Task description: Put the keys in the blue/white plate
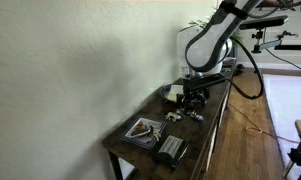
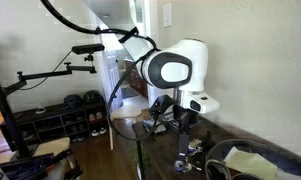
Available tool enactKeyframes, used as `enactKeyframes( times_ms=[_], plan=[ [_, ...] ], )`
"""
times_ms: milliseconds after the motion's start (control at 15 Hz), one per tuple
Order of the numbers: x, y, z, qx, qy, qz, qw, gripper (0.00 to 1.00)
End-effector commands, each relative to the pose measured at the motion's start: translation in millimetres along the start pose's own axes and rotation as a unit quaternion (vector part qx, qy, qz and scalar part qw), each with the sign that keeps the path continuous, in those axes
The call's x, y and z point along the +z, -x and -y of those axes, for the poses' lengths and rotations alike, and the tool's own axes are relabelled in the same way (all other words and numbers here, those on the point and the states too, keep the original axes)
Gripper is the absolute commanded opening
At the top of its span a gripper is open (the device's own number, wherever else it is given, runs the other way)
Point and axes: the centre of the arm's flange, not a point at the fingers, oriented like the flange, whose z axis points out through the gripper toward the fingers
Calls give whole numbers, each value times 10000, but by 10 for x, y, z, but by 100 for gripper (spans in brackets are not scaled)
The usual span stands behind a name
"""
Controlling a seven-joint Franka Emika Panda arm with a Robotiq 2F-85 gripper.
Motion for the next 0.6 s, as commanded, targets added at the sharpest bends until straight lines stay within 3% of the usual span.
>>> enactKeyframes(
  times_ms=[0, 133, 533],
  plan=[
    [113, -102, -75, 115, -106, 32, 9999, 100],
    [161, -122, -98, 169, -116, 77, 9998, 72],
    [234, -161, -121, 175, -154, 104, 9997, 34]
  ],
)
